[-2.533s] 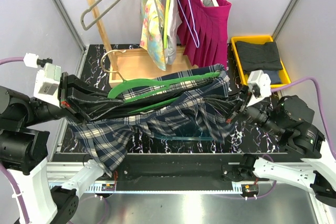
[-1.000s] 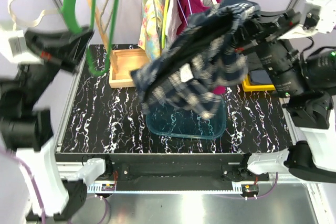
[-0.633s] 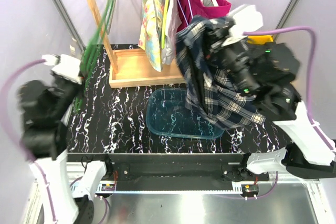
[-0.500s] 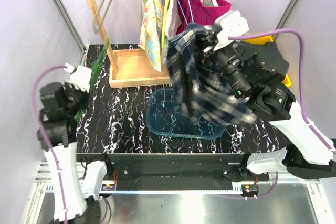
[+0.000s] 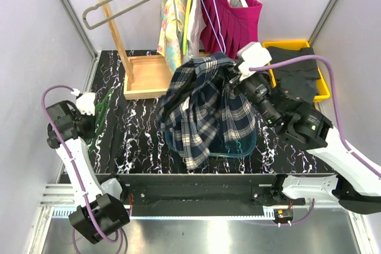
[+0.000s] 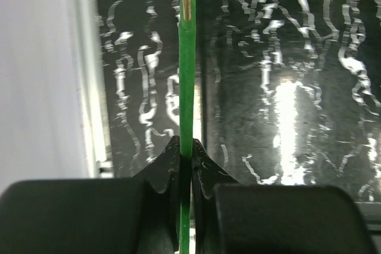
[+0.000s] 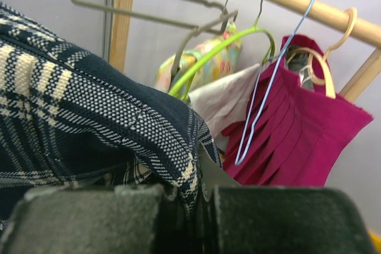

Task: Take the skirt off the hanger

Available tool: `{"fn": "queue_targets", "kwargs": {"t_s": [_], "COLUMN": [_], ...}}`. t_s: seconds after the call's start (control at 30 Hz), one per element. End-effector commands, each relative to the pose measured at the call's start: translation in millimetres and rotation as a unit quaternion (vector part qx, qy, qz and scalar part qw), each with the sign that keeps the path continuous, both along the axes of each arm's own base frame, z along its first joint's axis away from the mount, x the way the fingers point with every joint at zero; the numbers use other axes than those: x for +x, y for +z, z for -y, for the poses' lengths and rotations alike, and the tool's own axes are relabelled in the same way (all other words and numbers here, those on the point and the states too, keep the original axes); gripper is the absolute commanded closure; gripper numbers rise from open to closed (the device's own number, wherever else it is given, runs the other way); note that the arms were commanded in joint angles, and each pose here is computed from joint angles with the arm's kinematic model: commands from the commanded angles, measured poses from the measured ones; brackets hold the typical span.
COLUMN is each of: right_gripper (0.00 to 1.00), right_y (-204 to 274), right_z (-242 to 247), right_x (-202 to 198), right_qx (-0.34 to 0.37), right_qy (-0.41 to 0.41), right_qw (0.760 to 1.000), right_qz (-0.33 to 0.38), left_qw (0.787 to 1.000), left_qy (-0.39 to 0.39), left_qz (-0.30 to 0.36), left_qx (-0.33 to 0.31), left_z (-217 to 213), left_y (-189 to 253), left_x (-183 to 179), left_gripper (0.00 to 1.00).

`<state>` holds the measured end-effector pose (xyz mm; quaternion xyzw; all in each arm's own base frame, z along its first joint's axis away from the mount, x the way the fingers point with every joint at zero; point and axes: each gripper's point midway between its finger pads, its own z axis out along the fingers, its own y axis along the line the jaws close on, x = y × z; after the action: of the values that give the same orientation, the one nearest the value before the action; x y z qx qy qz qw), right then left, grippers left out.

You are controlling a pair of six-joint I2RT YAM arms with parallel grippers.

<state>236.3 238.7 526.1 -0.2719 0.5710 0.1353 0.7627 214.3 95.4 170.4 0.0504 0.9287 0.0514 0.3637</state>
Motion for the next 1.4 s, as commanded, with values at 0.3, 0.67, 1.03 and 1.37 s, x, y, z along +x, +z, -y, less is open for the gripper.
{"fn": "queue_targets", "kwargs": {"t_s": [0.3, 0.67, 1.03, 1.37], "right_gripper": [1.0, 1.0, 1.0, 1.0], "right_y": [-17.6, -80.3, -199.8, -302.3], "right_z": [22.4, 12.8, -6.3, -62.8], "right_x": [31.5, 60.6, 48.1, 28.3], "right_qx": [0.036, -0.011, -0.029, -0.051], "right_qy": [-0.055, -0.071, -0.029, 0.069], "right_qw": [0.998, 0.995, 0.981, 0.934], "right_qz": [-0.015, -0.065, -0.191, -0.348], "left_qw": [0.999, 0.996, 0.994, 0.985], "left_qy": [-0.024, 0.018, 0.011, -0.02], "left_qz": [0.012, 0.015, 0.079, 0.162], "left_qx": [-0.044, -0.083, -0.078, -0.059], "left_z": [5.6, -6.3, -4.7, 10.6], "left_y": [-32.1, -47.1, -0.3, 92.0], "left_x": [30.1, 68.1, 80.9, 76.2], "left_gripper": [1.0, 0.55, 0.01, 0.01]}}
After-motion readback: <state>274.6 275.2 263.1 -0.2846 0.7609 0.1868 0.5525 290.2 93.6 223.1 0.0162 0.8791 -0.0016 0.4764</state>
